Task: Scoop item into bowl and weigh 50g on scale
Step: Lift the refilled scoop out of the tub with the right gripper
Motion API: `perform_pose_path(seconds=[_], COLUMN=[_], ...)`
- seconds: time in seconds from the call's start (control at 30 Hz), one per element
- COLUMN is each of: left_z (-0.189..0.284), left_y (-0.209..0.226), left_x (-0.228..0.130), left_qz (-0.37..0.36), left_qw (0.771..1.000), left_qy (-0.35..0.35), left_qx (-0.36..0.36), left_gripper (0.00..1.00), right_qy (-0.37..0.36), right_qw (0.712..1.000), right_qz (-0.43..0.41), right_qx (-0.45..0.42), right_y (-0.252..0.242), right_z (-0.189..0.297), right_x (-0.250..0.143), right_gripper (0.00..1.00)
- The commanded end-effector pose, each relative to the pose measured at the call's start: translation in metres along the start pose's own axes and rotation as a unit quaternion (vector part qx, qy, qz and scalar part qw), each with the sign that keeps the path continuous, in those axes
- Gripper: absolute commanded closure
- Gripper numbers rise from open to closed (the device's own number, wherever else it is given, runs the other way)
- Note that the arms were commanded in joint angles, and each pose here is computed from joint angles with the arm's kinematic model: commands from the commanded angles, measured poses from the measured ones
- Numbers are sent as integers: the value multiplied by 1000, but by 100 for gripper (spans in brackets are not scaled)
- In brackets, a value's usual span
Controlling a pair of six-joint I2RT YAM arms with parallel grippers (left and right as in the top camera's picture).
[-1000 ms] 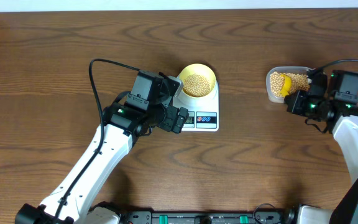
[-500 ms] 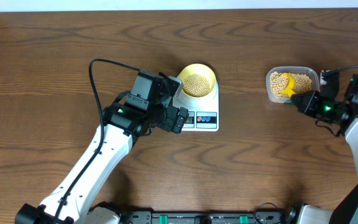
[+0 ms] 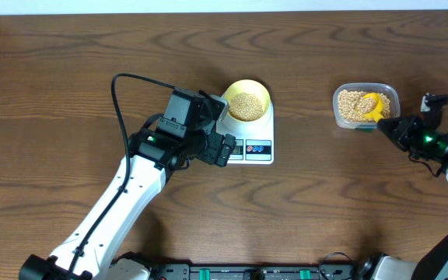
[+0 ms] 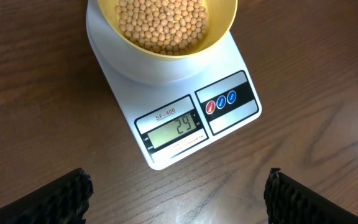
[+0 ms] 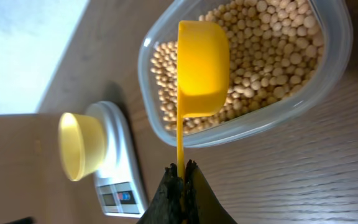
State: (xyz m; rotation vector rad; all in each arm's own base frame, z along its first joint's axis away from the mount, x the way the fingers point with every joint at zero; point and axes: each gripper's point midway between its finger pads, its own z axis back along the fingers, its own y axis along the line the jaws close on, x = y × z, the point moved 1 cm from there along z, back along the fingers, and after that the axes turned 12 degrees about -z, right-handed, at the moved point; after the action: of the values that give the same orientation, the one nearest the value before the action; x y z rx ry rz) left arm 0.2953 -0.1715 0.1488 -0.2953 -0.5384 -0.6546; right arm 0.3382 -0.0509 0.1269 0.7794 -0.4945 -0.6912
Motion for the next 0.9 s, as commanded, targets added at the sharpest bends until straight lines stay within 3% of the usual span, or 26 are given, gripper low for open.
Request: perform_pose_path(seconds=[0.0,0.33,0.53,0.87], left_z=[5,5,5,5], left_y=[-2,-2,-2,-2], left_x=[6,6,6,6], left_qz=[-5,-5,-5,-5], left_qw=[1000,1000,1000,1000], left_qy=[-11,-11,-11,-11], left_qx=[-4,-4,-4,-4], left_gripper=[10,10,10,10], right_qy=[18,5,14,25], right_qw=[998,993,985,978], right_qz=[-33,-93,-100,-113], right_qx=[57,77,139,172], right_y=[11,-2,11,19], right_z=[7,29,42,48], right_x=[-2,8,9,8], right_gripper=[99,99,99,99])
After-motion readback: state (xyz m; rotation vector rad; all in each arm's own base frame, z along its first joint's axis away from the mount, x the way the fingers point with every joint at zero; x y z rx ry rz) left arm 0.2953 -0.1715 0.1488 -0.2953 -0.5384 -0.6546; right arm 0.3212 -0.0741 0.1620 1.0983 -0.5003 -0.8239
